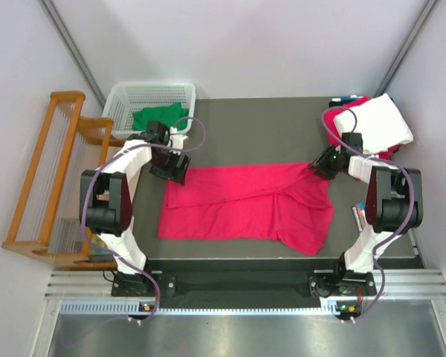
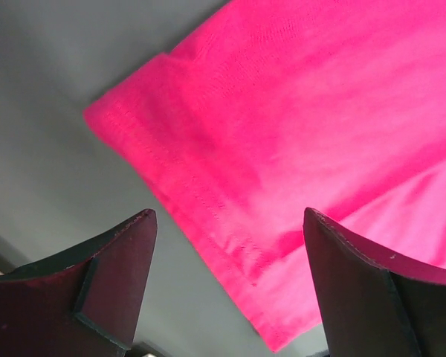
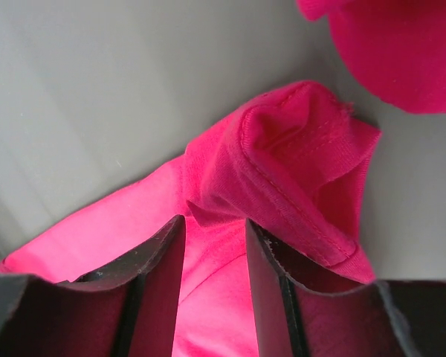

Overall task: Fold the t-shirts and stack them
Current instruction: Fold the tshirt

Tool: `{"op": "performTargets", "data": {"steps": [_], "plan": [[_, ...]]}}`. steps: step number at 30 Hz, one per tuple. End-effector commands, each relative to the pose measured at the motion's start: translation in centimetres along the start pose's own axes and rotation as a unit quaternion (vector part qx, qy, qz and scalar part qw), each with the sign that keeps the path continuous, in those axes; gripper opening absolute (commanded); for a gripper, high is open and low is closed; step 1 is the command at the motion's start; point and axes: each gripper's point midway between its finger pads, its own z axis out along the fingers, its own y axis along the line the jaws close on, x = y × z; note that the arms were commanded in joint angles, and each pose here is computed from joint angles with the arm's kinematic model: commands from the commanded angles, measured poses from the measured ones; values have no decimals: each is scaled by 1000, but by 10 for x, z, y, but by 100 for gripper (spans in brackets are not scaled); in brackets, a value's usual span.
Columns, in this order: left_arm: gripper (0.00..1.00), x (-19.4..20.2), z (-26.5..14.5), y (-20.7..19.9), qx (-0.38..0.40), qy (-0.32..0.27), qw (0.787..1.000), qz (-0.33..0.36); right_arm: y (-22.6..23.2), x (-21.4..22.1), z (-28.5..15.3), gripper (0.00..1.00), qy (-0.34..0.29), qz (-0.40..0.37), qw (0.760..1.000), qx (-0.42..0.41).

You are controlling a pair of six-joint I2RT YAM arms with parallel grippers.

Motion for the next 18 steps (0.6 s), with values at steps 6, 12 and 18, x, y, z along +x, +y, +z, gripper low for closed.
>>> {"op": "performTargets", "data": {"steps": [6,12,18], "plan": [[84,-18,-6,-55,58,-11,998,28,-6,6,5,38,8,-12,1000,3],[84,6,16,-79,60,27,997,46,-8,15,4,38,16,-15,1000,2],[82,20,6,-44,63,33,997,-24,-5,12,0,38,14,-21,1000,0]]}}
